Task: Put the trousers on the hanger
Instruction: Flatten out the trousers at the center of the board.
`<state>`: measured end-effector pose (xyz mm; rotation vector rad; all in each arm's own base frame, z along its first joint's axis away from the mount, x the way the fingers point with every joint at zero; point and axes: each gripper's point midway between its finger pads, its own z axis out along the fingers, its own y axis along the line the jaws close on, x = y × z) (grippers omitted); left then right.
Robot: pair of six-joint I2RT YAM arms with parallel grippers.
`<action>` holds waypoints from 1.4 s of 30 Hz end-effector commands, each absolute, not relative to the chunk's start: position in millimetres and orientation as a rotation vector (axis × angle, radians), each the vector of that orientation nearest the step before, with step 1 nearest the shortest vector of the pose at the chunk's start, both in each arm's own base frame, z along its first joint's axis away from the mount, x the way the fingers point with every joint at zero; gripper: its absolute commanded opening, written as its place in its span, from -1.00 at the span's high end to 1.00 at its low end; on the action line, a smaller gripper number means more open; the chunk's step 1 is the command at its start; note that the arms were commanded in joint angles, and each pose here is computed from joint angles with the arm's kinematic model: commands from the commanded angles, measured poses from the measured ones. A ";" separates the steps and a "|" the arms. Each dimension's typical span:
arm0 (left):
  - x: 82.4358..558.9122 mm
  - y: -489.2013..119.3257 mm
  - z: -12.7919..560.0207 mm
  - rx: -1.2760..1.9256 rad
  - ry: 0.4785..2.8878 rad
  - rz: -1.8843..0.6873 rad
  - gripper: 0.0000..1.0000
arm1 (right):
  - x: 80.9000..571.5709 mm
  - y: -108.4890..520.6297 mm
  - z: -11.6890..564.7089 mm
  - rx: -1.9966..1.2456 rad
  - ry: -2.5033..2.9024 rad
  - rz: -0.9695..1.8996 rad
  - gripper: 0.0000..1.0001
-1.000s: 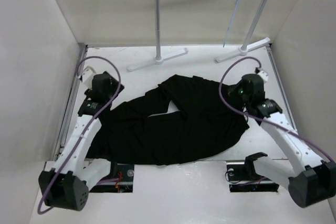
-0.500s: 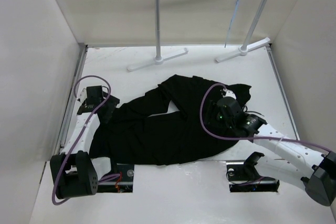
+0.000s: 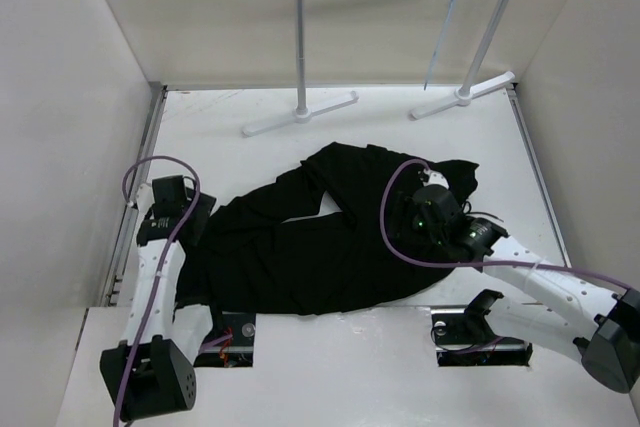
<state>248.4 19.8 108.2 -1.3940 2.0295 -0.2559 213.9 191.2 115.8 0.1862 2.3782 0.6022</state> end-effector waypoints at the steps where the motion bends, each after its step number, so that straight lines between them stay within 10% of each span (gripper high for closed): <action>1: 228.9 24.0 84.6 -1.478 2.065 -0.191 -0.21 | 219.8 200.2 129.7 0.158 2.341 0.647 -0.38; 7: 235.6 26.3 68.6 -1.524 2.075 -0.218 0.02 | 219.0 198.6 126.4 0.156 2.350 0.643 -0.38; 13: 278.0 30.7 95.4 -1.474 1.983 -0.299 0.74 | 223.8 186.9 124.1 0.204 2.336 0.626 -0.01; 17: 331.6 12.5 193.3 -1.277 1.858 -0.428 0.83 | 226.7 177.8 119.1 0.244 2.337 0.605 0.25; 27: 392.5 -13.7 380.8 -0.924 1.642 -0.499 0.84 | 249.6 158.3 129.2 0.342 2.280 0.575 0.03; 31: 367.0 2.0 291.8 -1.071 1.805 -0.448 0.60 | 254.1 145.3 125.3 0.392 2.272 0.547 -0.28; 36: 295.1 8.4 164.7 -1.295 2.015 -0.370 -0.21 | 254.5 141.6 131.0 0.391 2.255 0.557 -0.31; 42: 275.9 19.9 124.7 -1.393 2.024 -0.348 -0.47 | 248.9 152.0 123.2 0.349 2.300 0.571 -0.30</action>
